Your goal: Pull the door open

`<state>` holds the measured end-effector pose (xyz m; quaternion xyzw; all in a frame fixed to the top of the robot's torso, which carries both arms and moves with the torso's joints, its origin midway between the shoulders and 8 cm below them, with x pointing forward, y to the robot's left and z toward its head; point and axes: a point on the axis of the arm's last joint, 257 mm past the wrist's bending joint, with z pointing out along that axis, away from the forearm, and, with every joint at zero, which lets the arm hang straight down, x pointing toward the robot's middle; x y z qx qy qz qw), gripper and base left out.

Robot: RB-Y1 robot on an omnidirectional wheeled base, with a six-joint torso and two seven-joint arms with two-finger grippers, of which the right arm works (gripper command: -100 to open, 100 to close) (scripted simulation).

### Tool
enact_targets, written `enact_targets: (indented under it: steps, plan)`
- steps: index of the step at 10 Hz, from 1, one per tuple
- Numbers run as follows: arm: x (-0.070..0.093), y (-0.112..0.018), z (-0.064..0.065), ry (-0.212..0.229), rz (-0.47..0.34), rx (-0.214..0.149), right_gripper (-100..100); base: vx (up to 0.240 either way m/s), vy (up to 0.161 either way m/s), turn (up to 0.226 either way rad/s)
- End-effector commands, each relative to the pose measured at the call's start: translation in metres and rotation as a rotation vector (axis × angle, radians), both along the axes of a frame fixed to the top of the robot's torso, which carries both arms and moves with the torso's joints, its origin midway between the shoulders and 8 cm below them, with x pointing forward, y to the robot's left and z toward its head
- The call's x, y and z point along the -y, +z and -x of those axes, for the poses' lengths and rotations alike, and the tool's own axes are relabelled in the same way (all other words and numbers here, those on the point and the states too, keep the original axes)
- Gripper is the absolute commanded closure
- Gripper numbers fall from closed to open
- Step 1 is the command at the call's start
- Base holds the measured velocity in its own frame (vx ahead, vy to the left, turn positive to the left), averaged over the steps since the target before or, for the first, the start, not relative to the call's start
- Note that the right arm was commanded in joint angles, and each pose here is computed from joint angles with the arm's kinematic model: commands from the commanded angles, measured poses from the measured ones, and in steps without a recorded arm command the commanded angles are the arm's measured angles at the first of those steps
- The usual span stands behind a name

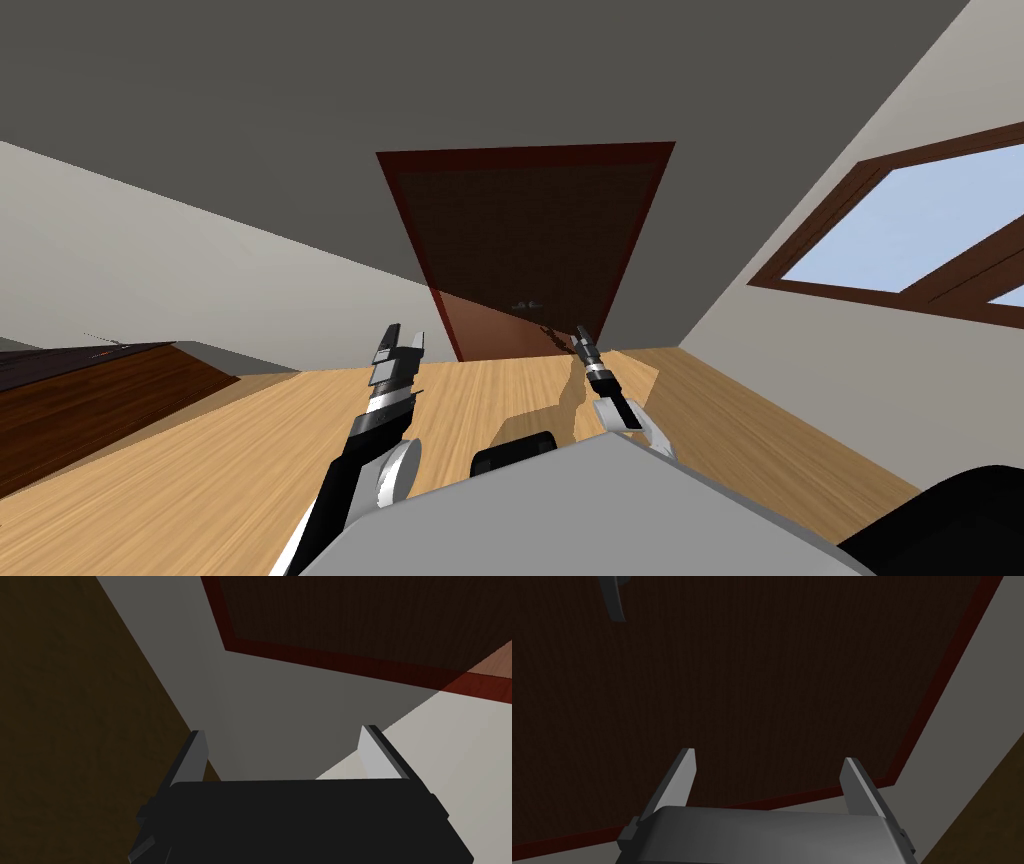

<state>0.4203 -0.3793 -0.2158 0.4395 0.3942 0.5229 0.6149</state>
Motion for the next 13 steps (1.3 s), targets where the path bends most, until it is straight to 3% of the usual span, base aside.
enact_targets:
  steps: [1,13]
  plan:
    - [0.005,-0.011,0.000,-0.005,0.000,-0.017,-100,0.095,0.021,0.036]
    - [0.042,-0.084,0.005,-0.042,-0.016,-0.135,-100,0.102,0.014,0.037]
